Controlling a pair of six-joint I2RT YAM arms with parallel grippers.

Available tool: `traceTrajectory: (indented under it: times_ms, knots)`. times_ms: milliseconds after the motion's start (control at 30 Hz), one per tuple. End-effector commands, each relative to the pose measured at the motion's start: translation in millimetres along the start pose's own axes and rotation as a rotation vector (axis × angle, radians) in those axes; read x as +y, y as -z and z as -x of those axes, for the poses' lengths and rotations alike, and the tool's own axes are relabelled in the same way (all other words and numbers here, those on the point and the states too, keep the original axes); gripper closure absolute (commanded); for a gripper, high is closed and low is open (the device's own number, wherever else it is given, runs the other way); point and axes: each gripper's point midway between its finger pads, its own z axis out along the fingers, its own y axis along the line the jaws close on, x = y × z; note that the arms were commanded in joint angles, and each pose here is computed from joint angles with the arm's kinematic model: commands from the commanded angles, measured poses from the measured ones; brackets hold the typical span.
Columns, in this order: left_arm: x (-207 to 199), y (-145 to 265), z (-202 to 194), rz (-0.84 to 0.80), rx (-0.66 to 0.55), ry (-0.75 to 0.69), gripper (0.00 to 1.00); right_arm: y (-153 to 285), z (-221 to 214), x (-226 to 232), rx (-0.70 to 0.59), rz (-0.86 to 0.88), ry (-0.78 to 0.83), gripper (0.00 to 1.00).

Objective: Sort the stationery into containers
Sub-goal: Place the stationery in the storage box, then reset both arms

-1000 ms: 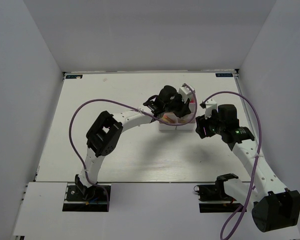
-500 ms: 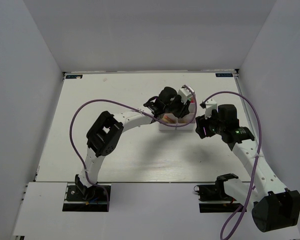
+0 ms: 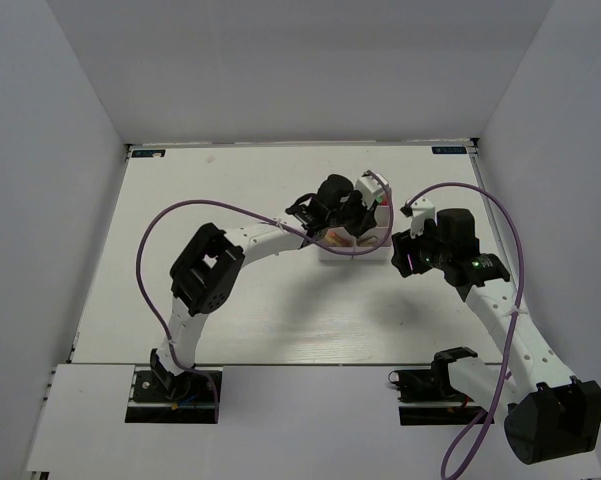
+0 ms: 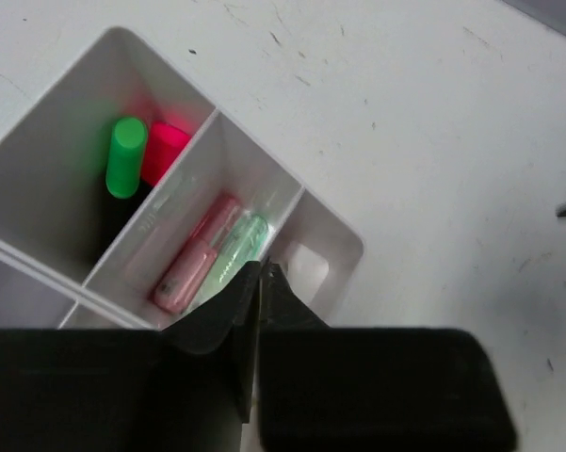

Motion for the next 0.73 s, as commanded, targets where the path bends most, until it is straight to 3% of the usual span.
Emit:
traceTrajectory:
  times_ms: [0,67,100,133,167,200,233,300,333,367,433,500,533,567,600,700]
  knots:
    - [-27,49,67,-0.041,-0.135,-0.009,0.87,3,11,2,-0.061,0.011,0.016,0.36]
    - [-38,89,97,-0.045,-0.199,0.029,0.98,3,10,7,-0.064,0.041,0.014,0.36]
    - [-42,97,87,-0.048,-0.178,0.049,1.00,3,12,9,-0.072,0.051,0.015,0.36]
    - [-43,109,77,-0.035,-0.139,0.094,0.98,4,12,12,-0.074,0.067,0.017,0.36]
    - [-51,152,104,-0.007,-0.193,0.133,0.92,3,11,14,-0.072,0.078,0.013,0.36]
    - [-42,161,78,0.064,-0.132,0.191,0.65,3,11,14,-0.074,0.081,0.012,0.31]
    - [-39,176,54,0.114,-0.041,0.215,0.51,2,11,14,-0.070,0.077,0.003,0.15]
    - [-16,232,21,0.304,0.028,0.210,0.24,1,13,11,-0.072,0.060,-0.021,0.10]
    - [-7,264,8,0.372,0.063,0.214,0.03,1,15,11,-0.077,0.049,-0.064,0.10]
    - [1,280,-30,0.432,0.163,0.220,0.00,1,20,9,-0.091,0.034,-0.080,0.10]
    - [21,332,-73,0.565,0.209,0.236,0.00,1,24,-1,-0.112,-0.038,-0.167,0.10]
    - [42,372,-90,0.659,0.148,0.310,0.00,1,25,-14,-0.117,-0.109,-0.185,0.10]
    - [40,373,-112,0.639,0.179,0.343,0.00,0,25,-16,-0.116,-0.115,-0.184,0.10]
    - [53,392,-108,0.681,0.090,0.399,0.00,-1,24,-17,-0.115,-0.125,-0.206,0.10]
    - [53,388,-135,0.697,0.121,0.427,0.00,-2,24,-16,-0.118,-0.120,-0.196,0.10]
    - [49,381,-147,0.668,0.076,0.407,0.00,-2,24,-10,-0.123,-0.085,-0.196,0.10]
